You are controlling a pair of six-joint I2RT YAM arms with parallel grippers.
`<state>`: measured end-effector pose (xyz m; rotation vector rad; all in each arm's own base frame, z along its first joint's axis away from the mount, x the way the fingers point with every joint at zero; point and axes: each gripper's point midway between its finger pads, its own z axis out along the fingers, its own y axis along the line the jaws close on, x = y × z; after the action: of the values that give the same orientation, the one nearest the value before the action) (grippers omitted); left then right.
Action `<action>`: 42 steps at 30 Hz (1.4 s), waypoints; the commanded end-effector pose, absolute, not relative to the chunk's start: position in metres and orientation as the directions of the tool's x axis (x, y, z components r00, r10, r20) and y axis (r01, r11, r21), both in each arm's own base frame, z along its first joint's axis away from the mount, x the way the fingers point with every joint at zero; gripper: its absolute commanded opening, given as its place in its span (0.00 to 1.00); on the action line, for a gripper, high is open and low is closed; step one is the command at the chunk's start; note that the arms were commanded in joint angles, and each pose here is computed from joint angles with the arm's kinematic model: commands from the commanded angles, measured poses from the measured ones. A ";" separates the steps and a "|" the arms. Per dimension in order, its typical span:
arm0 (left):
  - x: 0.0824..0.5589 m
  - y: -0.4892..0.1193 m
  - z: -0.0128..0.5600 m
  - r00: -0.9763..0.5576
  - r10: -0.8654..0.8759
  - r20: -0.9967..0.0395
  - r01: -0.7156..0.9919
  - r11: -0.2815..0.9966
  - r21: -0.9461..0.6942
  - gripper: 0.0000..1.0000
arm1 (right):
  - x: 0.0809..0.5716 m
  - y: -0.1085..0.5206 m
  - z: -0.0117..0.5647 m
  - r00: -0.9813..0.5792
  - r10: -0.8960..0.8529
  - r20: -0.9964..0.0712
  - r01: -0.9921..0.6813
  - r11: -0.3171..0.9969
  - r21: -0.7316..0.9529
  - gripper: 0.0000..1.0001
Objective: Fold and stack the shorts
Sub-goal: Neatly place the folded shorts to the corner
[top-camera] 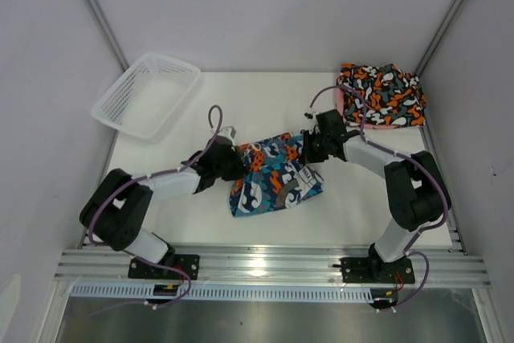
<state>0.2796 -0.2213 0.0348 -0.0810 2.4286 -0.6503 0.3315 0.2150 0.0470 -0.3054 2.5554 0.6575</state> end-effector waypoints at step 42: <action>0.552 -0.468 0.271 -0.465 -0.574 -0.673 0.629 0.321 -0.708 0.00 | 0.589 0.014 0.255 -0.482 0.426 -0.766 0.013 0.878 0.479 0.00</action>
<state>0.5553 -0.4662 0.1962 0.0433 1.7066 -1.3416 0.5825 0.0279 0.2097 0.3016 2.1195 0.4814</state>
